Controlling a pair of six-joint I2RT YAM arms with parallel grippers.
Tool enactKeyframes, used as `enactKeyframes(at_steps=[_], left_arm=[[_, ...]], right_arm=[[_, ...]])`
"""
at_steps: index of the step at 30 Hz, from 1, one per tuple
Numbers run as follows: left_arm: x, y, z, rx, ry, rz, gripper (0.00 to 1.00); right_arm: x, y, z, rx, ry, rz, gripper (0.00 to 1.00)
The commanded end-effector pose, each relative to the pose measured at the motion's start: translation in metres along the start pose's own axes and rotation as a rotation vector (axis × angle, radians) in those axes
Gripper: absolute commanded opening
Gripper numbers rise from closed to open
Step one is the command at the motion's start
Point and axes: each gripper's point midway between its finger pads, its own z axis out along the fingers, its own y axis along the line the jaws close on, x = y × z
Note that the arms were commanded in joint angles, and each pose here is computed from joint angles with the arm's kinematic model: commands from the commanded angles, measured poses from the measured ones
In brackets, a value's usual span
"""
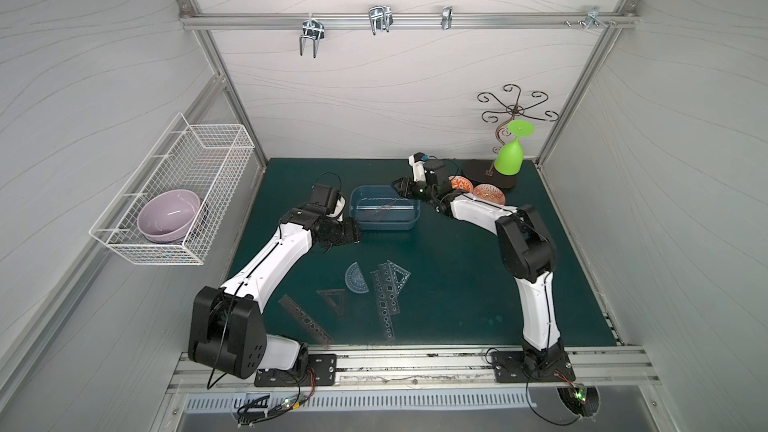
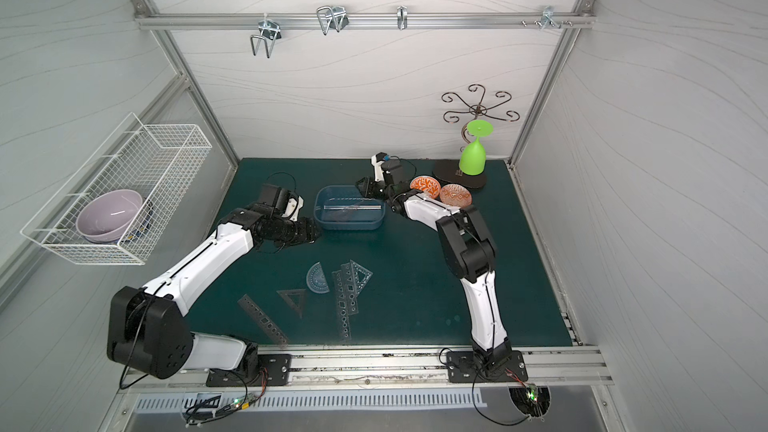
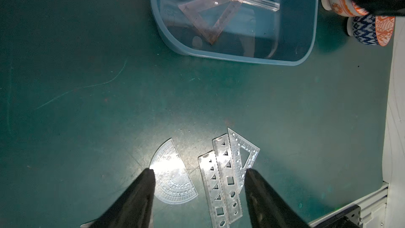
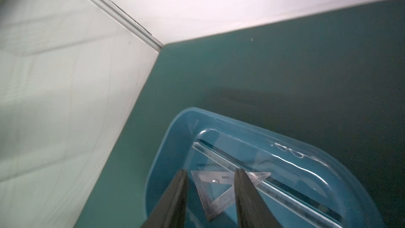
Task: Put the scattered rulers into the storage box
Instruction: Place the ruler in the storage box.
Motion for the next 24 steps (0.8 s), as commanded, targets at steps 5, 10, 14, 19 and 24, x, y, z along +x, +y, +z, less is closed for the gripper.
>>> enactKeyframes(at_steps=[5, 10, 14, 19, 24], left_arm=[[0.006, -0.012, -0.008, 0.054, -0.021, -0.011, 0.69], [0.022, -0.014, -0.006, 0.041, -0.004, 0.004, 0.68], [0.03, -0.019, -0.003, 0.049, -0.001, 0.011, 0.68], [0.032, -0.031, 0.001, 0.086, -0.005, 0.015, 0.7], [0.032, -0.031, 0.008, 0.077, 0.009, 0.01, 0.69]], right_arm=[[0.018, 0.049, -0.081, -0.035, 0.052, -0.103, 0.4], [0.083, 0.048, -0.129, 0.034, 0.169, -0.171, 0.4], [0.131, 0.046, -0.153, 0.048, 0.253, -0.187, 0.38], [0.17, 0.039, -0.164, 0.052, 0.323, -0.183, 0.37], [0.184, 0.036, -0.162, 0.048, 0.365, -0.19, 0.35]])
